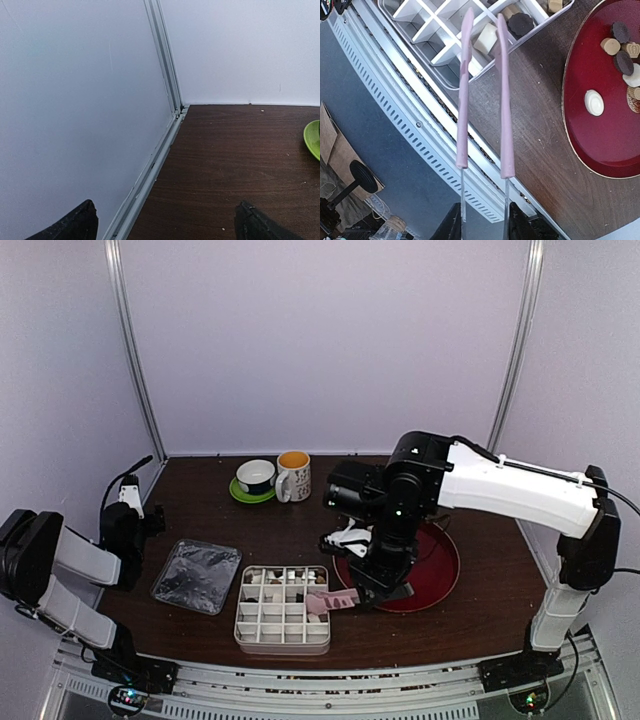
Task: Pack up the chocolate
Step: Place the fake chocolate in the empty pocket of the box.
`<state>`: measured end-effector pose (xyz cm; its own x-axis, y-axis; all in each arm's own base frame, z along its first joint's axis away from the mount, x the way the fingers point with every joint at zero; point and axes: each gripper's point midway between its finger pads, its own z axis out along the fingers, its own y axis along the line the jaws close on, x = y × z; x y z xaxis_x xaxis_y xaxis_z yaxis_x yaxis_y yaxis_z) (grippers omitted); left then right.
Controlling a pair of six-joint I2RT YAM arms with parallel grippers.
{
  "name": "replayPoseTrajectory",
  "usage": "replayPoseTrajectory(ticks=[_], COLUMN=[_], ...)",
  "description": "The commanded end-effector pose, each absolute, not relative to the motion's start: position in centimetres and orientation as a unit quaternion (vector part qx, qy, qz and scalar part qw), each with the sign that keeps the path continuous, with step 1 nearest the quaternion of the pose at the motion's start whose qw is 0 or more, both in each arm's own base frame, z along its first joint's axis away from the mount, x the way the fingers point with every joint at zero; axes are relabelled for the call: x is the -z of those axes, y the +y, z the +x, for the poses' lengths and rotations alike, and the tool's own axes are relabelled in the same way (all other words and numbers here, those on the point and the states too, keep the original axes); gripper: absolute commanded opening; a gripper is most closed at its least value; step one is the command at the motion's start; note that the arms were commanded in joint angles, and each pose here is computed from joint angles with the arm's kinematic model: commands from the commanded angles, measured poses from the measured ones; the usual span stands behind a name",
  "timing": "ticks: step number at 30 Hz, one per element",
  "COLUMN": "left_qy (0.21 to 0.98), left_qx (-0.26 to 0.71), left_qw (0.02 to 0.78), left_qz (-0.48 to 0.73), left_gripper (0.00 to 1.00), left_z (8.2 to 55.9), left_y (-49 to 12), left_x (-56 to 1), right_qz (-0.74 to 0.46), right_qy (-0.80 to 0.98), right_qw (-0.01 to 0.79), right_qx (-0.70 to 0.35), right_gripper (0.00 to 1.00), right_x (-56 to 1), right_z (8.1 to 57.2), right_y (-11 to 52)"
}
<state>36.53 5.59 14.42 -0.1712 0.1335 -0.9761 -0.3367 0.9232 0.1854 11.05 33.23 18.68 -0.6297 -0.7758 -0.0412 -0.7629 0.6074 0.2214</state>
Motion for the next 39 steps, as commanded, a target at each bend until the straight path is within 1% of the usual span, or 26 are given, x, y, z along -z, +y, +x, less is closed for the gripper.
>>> replayPoseTrajectory(ticks=[1, 7, 10, 14, 19, 20, 22, 28, 29, 36, 39], left_qy=[0.727, 0.727, 0.727, 0.727, 0.727, 0.719, 0.718, 0.718, 0.718, 0.718, 0.718], left_qx=[-0.183, -0.183, -0.183, -0.184, -0.183, -0.183, -0.182, -0.182, -0.182, -0.182, -0.183], left_qw=[0.657, 0.657, 0.657, 0.657, 0.657, 0.665, 0.666, 0.666, 0.666, 0.666, 0.666], left_qz=[-0.083, -0.083, -0.083, -0.083, -0.082, -0.084, -0.084, -0.085, -0.085, -0.085, -0.085], left_gripper=[0.98, 0.98, 0.98, 0.98, 0.98, 0.98, 0.98, 0.98, 0.98, 0.98, 0.98], left_z=[37.0, 37.0, 37.0, 37.0, 37.0, 37.5, 37.6, 37.6, 37.6, 37.6, 37.6], left_y=[6.0, 6.0, 6.0, 6.0, 5.9, 5.9, 5.9, 6.0, 5.9, 6.0, 6.0], left_x=[-15.7, -15.7, -15.7, -15.7, -15.7, -16.7, -16.7, -16.8, -16.7, -16.8, -16.8], right_qz=[0.420, 0.374, 0.329, 0.273, 0.230, 0.222, 0.206, 0.183, 0.177, 0.129, 0.116], right_qy=[-0.901, -0.920, -0.933, -0.947, -0.960, -0.963, -0.968, -0.981, -0.983, -0.990, -0.992], right_qw=[-0.026, -0.085, -0.113, -0.126, -0.121, -0.117, -0.103, -0.058, -0.055, -0.049, -0.044], right_qx=[0.106, 0.084, 0.093, 0.112, 0.104, 0.103, 0.099, 0.022, 0.017, 0.003, 0.001], right_gripper=[0.27, 0.20, 0.20, 0.20, 0.20, 0.21, 0.21, 0.22, 0.24, 0.26, 0.29], right_x=[-20.4, -21.2, -21.6, -21.9, -21.4, -21.1, -20.5, -18.5, -18.2, -17.3, -16.8], right_z=[12.5, 15.2, 16.8, 18.0, 18.8, 18.9, 18.7, 17.3, 17.2, 18.1, 18.6], right_y=[33.6, 32.5, 31.8, 30.1, 27.3, 26.8, 25.6, 21.2, 20.7, 18.7, 18.1])
